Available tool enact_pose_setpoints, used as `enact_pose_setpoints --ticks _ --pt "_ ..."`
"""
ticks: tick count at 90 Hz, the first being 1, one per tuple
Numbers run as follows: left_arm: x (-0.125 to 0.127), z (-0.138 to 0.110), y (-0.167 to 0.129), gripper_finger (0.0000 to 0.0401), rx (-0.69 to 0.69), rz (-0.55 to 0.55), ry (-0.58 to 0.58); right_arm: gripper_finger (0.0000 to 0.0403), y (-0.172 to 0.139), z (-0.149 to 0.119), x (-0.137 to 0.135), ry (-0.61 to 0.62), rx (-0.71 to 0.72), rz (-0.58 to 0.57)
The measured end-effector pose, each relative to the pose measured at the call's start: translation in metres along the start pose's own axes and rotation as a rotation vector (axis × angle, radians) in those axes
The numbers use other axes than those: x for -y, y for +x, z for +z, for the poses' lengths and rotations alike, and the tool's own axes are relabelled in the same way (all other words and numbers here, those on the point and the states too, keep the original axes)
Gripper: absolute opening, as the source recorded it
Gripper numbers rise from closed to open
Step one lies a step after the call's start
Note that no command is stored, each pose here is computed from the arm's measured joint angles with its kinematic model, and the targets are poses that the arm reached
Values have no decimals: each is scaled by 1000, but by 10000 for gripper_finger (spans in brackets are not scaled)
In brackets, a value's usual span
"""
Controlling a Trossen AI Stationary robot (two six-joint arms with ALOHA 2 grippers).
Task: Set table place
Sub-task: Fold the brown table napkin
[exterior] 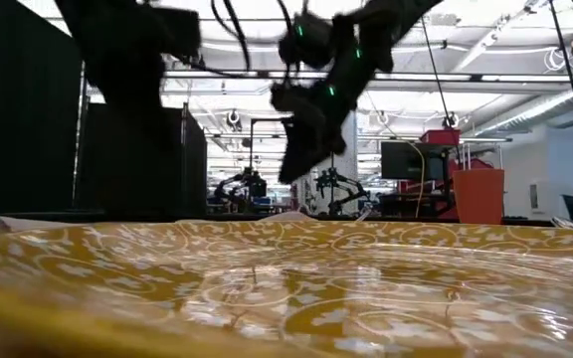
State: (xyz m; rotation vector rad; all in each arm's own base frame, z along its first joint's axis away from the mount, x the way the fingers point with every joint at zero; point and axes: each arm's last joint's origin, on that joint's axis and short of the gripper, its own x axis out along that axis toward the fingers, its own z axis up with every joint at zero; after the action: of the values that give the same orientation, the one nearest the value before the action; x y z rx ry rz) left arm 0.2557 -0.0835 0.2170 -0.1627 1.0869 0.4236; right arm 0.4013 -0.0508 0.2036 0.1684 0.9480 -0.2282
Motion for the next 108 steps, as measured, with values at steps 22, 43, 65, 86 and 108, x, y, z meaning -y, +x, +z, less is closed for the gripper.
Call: enact_pose_setpoints --ticks 22,43,65,86,108 --pt "-22 -48 -13 131 -164 204 -33 132 -9 -1 -67 -56 85 70" --pt "-23 -89 -5 131 -204 217 -53 132 9 -5 -99 -54 148 128" --pt "-24 -111 9 131 -220 205 -58 132 51 -1 -117 -55 99 133" --pt "-25 -119 11 131 -239 221 -8 132 75 1 -141 -73 35 185" --pt "-28 -123 15 131 -256 225 33 132 73 -4 -163 -72 29 213"
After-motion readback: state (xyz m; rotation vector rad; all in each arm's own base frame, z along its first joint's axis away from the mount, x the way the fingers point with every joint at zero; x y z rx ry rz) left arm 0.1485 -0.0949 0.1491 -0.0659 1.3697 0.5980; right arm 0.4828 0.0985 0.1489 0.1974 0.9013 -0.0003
